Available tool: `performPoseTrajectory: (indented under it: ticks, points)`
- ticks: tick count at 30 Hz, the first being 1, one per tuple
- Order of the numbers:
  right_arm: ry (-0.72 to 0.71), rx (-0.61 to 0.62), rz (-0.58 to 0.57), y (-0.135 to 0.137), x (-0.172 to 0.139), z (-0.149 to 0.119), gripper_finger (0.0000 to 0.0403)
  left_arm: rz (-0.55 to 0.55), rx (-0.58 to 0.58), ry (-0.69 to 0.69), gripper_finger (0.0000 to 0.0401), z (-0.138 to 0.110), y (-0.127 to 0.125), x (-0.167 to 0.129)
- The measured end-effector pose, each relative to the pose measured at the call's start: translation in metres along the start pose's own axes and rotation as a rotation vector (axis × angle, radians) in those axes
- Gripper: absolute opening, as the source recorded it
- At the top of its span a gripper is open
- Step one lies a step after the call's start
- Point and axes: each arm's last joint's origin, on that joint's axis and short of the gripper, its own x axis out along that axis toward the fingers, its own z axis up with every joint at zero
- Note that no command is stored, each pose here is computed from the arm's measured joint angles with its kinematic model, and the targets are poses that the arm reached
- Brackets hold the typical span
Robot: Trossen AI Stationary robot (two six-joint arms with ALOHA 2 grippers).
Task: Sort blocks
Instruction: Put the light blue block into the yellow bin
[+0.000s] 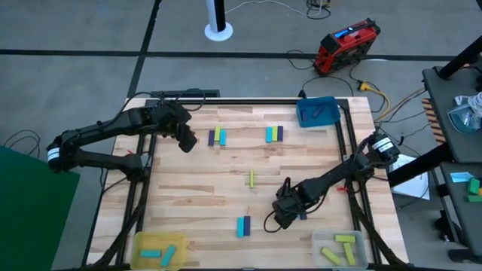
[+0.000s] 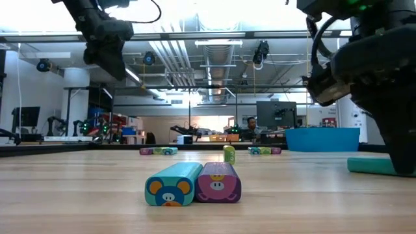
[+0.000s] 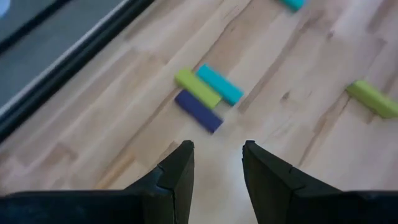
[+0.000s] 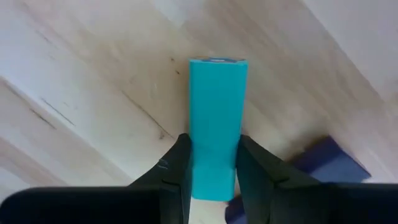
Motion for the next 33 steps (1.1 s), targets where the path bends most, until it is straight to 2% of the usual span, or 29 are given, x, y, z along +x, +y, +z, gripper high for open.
performPoseTrajectory:
  ticks: [6,8,12,15,22,28,33]
  points:
    - [-0.039,-0.036,0.110,-0.008,-0.032,0.021,0.0084,-0.116,0.167,-0.099,0.0115,0.014,-0.005,-0.009]
    - [-0.033,-0.088,0.206,-0.011,-0.053,0.031,0.0084,-0.180,0.257,-0.154,0.0115,0.022,-0.008,-0.016]
    - [0.016,-0.203,0.478,-0.018,-0.094,0.058,0.0084,-0.391,0.459,-0.286,0.0115,0.038,-0.016,-0.036]
    - [-0.066,-0.251,0.626,-0.026,-0.129,0.083,0.0084,-0.504,0.566,-0.391,0.0115,0.051,-0.022,-0.052]
    - [-0.235,-0.336,0.843,-0.041,-0.189,0.138,0.0084,-0.563,0.751,-0.516,0.0115,0.071,-0.034,-0.074]
    - [-0.309,-0.504,1.034,-0.026,-0.219,0.175,0.0084,-0.605,0.875,-0.545,0.0115,0.081,-0.050,-0.072]
    - [-0.334,-0.591,1.107,-0.016,-0.234,0.200,0.0084,-0.704,0.928,-0.562,0.0115,0.092,-0.062,-0.071]
